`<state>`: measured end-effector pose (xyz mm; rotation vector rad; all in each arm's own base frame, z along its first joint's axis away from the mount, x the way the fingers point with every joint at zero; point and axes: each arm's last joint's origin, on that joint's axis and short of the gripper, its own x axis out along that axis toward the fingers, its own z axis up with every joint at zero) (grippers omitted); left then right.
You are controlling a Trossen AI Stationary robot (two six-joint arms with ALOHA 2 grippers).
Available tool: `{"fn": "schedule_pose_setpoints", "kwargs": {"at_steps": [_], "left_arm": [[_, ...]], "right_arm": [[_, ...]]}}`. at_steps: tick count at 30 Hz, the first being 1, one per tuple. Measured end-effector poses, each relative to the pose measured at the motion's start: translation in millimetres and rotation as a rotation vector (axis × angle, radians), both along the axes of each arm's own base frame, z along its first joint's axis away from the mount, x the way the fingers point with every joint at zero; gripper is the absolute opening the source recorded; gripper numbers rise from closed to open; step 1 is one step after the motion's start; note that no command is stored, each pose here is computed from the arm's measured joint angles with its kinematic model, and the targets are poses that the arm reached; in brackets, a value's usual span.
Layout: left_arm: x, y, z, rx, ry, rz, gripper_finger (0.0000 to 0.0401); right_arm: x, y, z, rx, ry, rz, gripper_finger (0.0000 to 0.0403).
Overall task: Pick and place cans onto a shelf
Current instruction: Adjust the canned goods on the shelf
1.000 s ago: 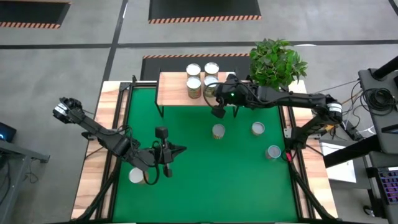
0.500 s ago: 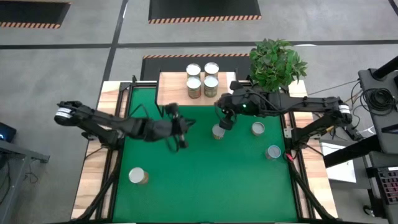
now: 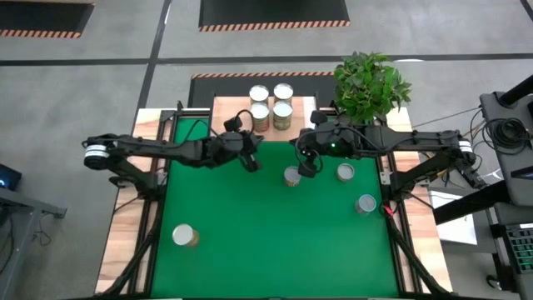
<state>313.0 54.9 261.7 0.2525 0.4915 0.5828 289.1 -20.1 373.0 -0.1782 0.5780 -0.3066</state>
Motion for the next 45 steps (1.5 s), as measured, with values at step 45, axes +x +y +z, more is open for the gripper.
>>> {"fn": "schedule_pose_setpoints", "kwargs": {"at_steps": [45], "left_arm": [[3.9,38.6,-6.8,0.005,-0.042,0.045,0.0]], "right_arm": [[-0.2,-0.3,-21.8,-0.009,0.072,-0.002,0.0009]]}}
